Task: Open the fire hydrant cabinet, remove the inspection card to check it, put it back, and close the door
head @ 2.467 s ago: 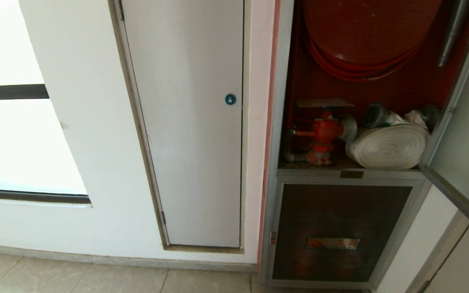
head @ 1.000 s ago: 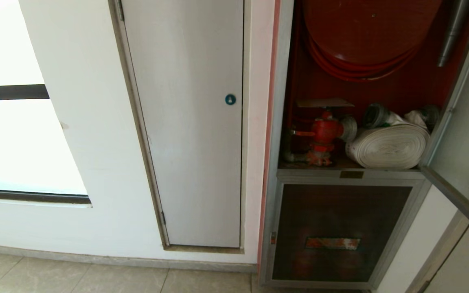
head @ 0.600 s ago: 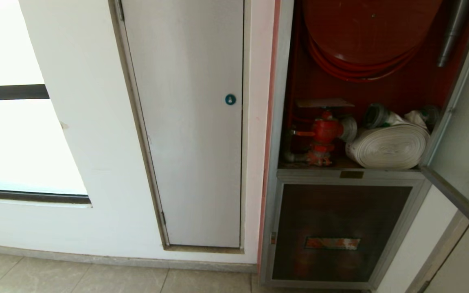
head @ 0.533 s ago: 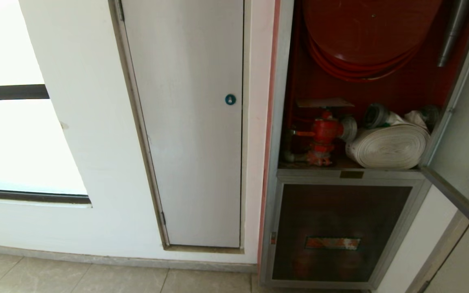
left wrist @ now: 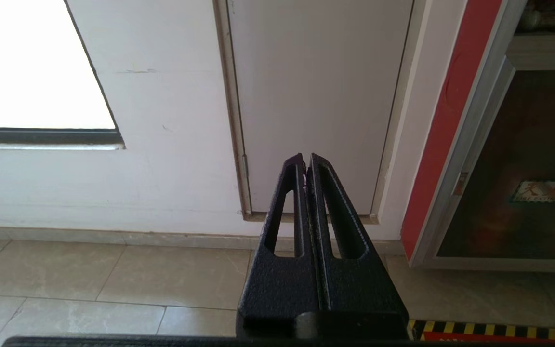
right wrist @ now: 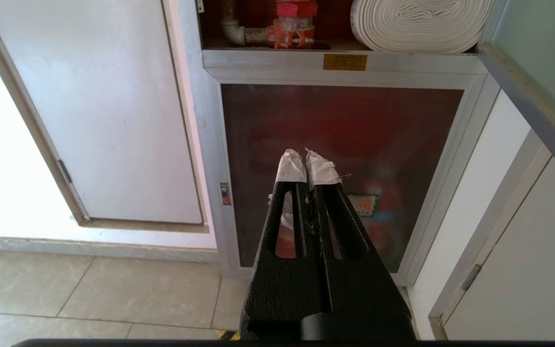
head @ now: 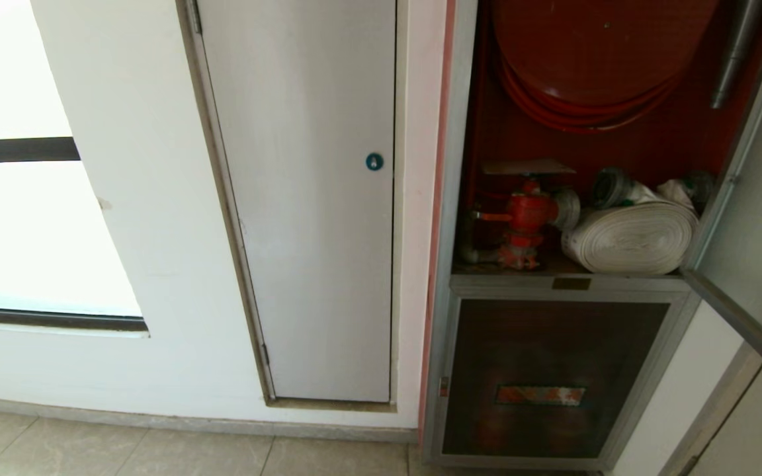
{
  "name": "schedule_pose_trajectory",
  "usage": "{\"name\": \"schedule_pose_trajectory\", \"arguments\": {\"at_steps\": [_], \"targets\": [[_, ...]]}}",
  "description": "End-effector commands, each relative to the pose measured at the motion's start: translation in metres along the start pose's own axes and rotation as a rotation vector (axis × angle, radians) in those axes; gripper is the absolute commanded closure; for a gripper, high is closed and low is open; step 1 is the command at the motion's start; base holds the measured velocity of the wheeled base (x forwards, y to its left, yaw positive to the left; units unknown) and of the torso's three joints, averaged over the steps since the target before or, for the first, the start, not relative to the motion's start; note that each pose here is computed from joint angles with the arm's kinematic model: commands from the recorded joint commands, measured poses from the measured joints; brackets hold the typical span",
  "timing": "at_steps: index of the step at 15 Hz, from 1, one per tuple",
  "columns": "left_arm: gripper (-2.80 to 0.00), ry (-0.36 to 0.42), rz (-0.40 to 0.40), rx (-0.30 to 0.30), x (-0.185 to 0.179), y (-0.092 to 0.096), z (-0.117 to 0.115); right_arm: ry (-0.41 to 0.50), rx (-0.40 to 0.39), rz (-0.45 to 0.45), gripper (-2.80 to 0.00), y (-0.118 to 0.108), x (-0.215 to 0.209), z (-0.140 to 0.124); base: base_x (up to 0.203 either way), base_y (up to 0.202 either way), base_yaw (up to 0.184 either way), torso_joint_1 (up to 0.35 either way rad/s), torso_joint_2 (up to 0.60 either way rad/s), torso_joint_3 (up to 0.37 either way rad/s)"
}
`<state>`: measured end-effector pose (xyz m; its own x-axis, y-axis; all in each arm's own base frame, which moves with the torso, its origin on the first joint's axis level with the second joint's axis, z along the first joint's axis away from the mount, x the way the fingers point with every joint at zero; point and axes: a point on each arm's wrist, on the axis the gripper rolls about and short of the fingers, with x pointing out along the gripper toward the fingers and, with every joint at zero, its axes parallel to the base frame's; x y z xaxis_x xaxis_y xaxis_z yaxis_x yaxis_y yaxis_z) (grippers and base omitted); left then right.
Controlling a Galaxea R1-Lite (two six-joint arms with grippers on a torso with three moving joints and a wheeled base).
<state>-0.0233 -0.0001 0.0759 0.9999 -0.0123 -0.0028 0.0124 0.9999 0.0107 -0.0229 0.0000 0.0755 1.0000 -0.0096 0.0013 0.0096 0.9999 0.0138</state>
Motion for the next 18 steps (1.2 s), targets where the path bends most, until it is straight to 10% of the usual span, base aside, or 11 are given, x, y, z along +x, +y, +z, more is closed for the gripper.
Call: {"name": "schedule_pose_trajectory", "arguments": {"at_steps": [1, 18], "targets": [[0.0, 0.0, 0.0, 0.0, 0.0, 0.0, 0.0003, 0.0, 0.0, 0.0, 0.0, 0.0, 0.0, 0.0, 0.0, 0.0, 0.0, 0.0, 0.0, 0.0], [0.0, 0.002, 0.0, 0.003, 0.0, 0.0, 0.0002, 0.0, 0.0, -0.001, 0.0, 0.0, 0.0, 0.0, 0.171, 0.0, 0.001, 0.003, 0.0, 0.002]]}}
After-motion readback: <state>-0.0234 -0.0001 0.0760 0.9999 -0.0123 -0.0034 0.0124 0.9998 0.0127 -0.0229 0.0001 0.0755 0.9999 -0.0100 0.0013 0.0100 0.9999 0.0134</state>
